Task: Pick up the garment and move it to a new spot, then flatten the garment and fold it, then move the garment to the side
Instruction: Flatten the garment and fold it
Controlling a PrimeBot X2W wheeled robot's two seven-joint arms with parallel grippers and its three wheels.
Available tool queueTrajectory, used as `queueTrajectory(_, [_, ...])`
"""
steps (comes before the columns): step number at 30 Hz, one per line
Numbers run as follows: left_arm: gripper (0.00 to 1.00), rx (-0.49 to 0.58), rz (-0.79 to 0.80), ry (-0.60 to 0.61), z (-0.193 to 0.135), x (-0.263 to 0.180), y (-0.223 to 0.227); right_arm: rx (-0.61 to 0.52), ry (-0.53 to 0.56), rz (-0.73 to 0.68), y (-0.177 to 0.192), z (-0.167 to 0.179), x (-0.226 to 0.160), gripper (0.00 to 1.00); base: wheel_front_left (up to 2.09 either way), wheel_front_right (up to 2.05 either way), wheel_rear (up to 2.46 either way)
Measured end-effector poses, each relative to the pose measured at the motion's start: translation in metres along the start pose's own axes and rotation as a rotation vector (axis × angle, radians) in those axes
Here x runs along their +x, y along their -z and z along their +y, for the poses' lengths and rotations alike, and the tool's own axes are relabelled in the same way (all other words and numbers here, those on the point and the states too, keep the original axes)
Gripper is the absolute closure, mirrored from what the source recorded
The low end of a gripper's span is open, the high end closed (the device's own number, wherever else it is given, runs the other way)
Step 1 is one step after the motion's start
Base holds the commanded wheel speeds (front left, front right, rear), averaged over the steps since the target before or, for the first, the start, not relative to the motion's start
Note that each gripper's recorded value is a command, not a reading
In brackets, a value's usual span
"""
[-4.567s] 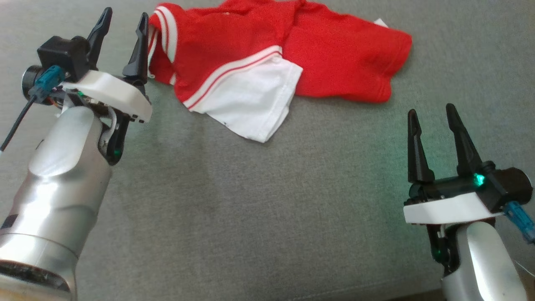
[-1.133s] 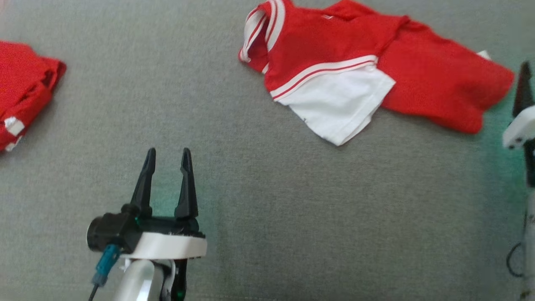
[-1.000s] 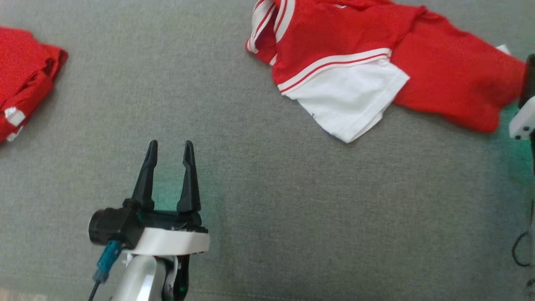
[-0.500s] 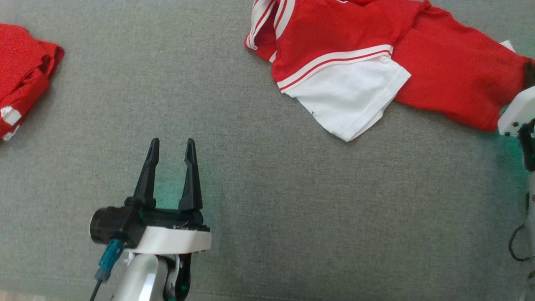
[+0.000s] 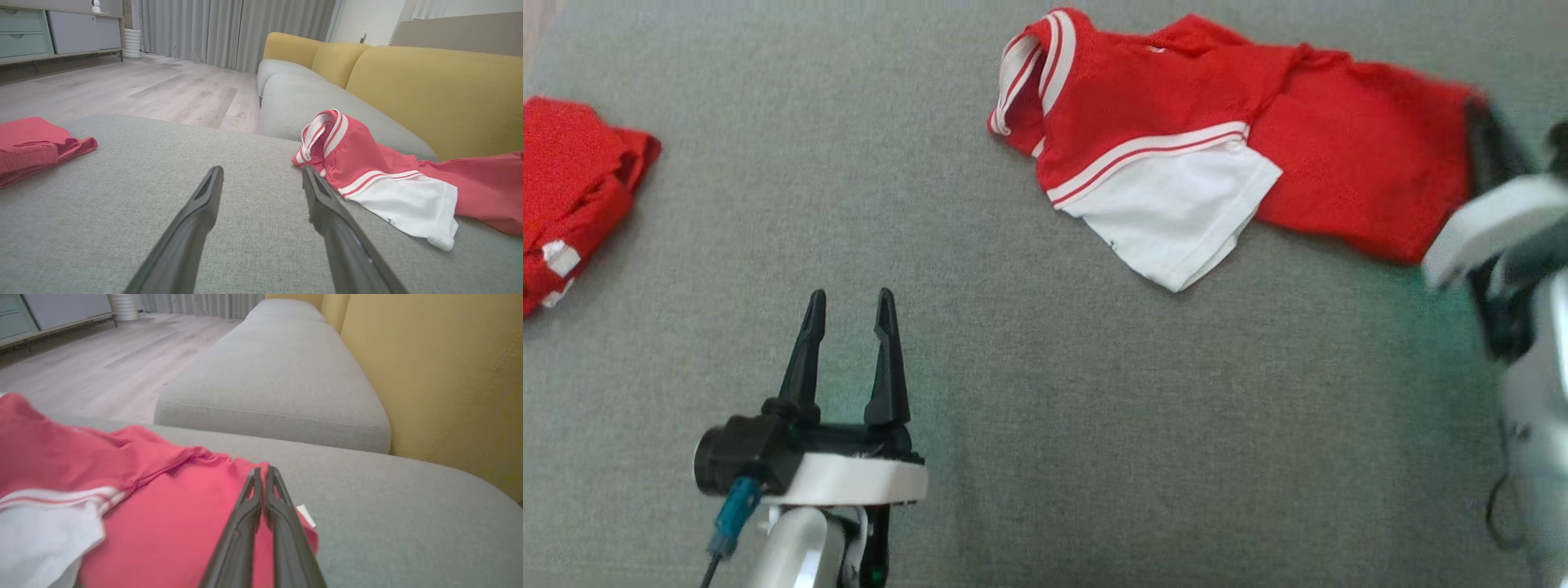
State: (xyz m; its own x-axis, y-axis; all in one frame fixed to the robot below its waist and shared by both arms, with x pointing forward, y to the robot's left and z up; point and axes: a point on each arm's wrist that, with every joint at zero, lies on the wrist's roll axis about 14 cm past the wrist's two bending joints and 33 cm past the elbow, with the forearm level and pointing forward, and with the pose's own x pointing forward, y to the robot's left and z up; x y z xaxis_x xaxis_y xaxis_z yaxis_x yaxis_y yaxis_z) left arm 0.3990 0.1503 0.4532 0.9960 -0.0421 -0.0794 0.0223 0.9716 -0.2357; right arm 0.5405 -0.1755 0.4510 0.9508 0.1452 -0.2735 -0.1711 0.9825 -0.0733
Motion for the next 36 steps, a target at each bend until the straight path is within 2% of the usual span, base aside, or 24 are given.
queueTrajectory(8, [0.0, -0.005, -0.014, 0.018, -0.007, -0.01, -0.005, -0.068, -0.158, 0.065, 0.043, 0.051, -0.065, 1.0, 0.0, 0.0, 0.0])
queueTrajectory(16, [0.0, -0.011, -0.013, 0.042, -0.015, -0.016, -0.005, -0.057, -0.16, 0.171, 0.077, 0.054, -0.105, 0.98, 0.0, 0.0, 0.0])
queueTrajectory(18, [0.0, -0.01, -0.013, 0.044, -0.015, -0.018, -0.005, -0.04, -0.155, 0.168, 0.077, 0.055, -0.109, 0.26, 0.0, 0.0, 0.0])
queueTrajectory(19, [0.0, -0.01, -0.013, 0.045, -0.015, -0.018, -0.005, -0.034, -0.155, 0.164, 0.076, 0.056, -0.111, 0.0, 0.0, 0.0, 0.0])
queueTrajectory(28, [0.0, -0.008, -0.023, 0.05, -0.017, -0.023, -0.009, 0.056, -0.116, 0.08, 0.063, 0.059, -0.124, 0.0, 0.0, 0.0, 0.0])
queueTrajectory(36, [0.0, -0.007, -0.04, 0.068, -0.023, -0.027, -0.015, 0.105, -0.031, -0.077, 0.027, 0.046, -0.13, 0.0, 0.0, 0.0, 0.0])
